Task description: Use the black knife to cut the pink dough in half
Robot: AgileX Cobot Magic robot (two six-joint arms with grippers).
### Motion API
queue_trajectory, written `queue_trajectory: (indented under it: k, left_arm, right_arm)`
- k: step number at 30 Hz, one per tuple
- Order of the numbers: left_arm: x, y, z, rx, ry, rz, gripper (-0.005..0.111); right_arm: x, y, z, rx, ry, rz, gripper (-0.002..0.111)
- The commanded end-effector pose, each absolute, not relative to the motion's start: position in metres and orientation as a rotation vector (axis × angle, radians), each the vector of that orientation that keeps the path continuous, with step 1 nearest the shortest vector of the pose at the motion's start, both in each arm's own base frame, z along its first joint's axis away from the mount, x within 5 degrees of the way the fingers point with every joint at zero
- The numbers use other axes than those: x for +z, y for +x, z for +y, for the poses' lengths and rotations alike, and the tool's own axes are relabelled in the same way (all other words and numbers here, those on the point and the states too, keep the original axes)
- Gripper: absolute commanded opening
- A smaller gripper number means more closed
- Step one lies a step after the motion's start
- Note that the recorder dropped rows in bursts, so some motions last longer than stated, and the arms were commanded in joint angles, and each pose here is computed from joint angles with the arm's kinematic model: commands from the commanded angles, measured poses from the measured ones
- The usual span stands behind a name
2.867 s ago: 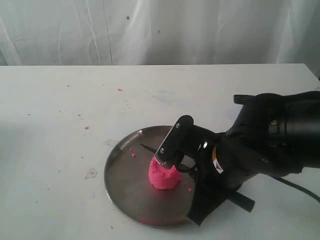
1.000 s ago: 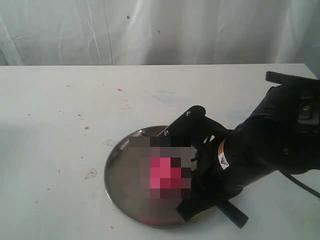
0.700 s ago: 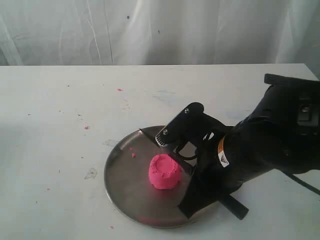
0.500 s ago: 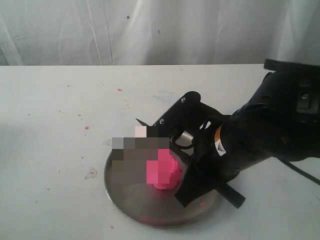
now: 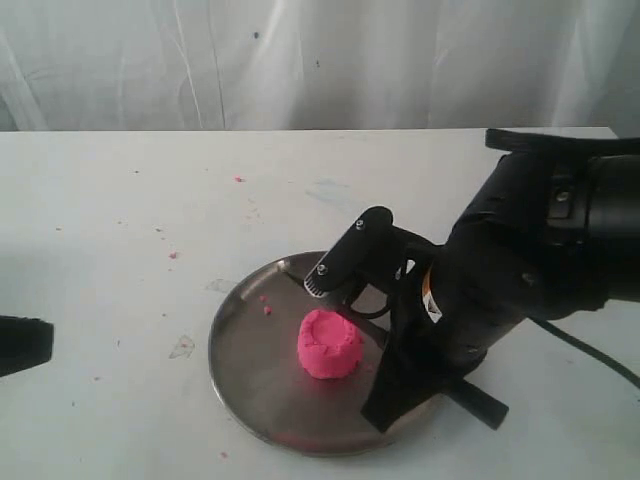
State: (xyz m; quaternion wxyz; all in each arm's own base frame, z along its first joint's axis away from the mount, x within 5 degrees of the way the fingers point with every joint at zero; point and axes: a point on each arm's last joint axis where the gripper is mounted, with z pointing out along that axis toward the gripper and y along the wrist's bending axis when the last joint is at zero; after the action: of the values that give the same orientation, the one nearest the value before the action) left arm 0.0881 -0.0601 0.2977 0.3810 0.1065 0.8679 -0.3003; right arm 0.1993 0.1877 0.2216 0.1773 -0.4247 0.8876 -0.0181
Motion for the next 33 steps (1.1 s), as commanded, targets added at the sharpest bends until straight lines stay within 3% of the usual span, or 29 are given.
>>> queue_trajectory:
  k: [1, 13, 20, 28, 33]
  left_arm:
    - [0.296, 0.113, -0.07, -0.859, 0.306, 2.2, 0.0]
    - [0.267, 0.217, -0.091, -0.952, 0.315, 2.138, 0.0]
    - [0.25, 0.273, -0.111, -1.152, 0.404, 2.176, 0.0]
    - [0.237, 0.29, -0.119, -1.28, 0.4, 2.061, 0.0]
    - [0.237, 0.289, -0.135, -1.249, 0.477, 2.005, 0.0]
  right_arm:
    - [0.22, 0.205, 0.189, -0.062, -1.222, 2.489, 0.003]
    - [0.211, 0.21, 0.196, -0.029, -1.204, 2.482, 0.003]
    - [0.211, 0.21, 0.196, -0.027, -1.196, 2.486, 0.003]
    - [0.224, 0.211, 0.203, 0.089, -1.136, 2.382, 0.003]
    - [0.232, 0.212, 0.209, 0.111, -1.156, 2.329, 0.003]
